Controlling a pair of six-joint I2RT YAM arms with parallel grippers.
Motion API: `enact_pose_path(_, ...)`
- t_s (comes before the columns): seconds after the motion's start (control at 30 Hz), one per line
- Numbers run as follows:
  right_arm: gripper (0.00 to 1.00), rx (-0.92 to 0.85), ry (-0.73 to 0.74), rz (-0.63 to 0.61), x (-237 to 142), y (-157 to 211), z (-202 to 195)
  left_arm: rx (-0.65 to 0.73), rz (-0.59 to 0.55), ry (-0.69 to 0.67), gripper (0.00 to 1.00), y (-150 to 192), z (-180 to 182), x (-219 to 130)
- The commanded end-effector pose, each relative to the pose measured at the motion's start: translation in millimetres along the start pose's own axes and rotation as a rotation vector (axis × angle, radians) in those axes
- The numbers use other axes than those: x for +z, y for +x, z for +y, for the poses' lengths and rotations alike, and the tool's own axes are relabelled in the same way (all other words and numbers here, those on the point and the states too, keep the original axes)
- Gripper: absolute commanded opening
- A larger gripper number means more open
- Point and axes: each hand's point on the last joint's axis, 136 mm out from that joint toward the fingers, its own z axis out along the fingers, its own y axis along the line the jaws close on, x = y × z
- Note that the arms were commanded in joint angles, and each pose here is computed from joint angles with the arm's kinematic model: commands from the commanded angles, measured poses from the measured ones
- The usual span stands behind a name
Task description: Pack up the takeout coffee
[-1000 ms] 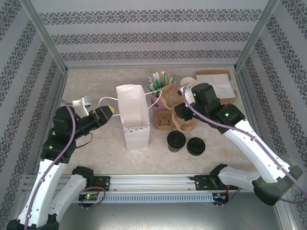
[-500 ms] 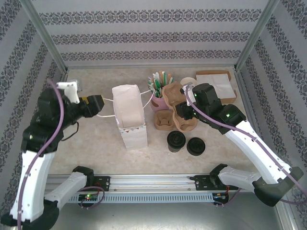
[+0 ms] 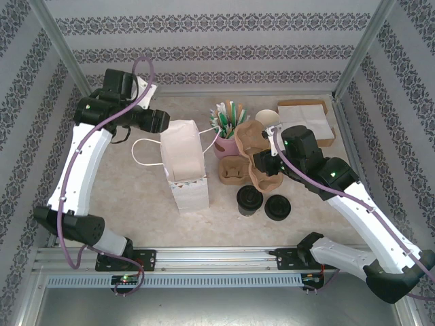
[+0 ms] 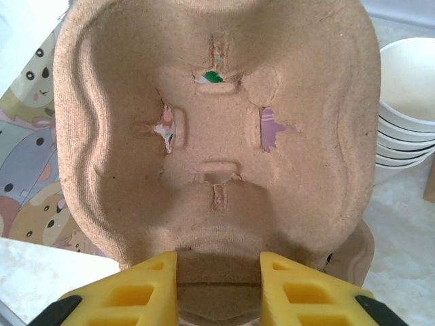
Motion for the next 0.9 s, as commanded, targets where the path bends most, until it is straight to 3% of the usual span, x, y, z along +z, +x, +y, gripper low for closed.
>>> enact_pose_path(0.0, 0.31, -0.041, -0.038, 0.001, -3.5, 5.2, 7.3, 0.131, 0.063, 0.056, 0.72, 5.6, -10.9, 2.5)
enact_pose_path(0.13, 0.31, -0.075, -0.048, -0.007, -9.6, 2.8, 9.5, 0.181, 0.132, -0.01, 0.74, 7.3, 7.2, 26.0)
enact_pose_path(0.6, 0.32, -0.13, -0.043, -0.031, -30.3, -8.0, 10.8, 0.304, 0.21, 0.099, 0.75, 2.7, -5.7, 71.6)
enact_pose_path(0.87, 0.32, -0.158, -0.01, -0.08, -43.8, -21.9, 7.0, 0.27, 0.241, 0.179, 0.66, 12.6, -21.4, 82.7)
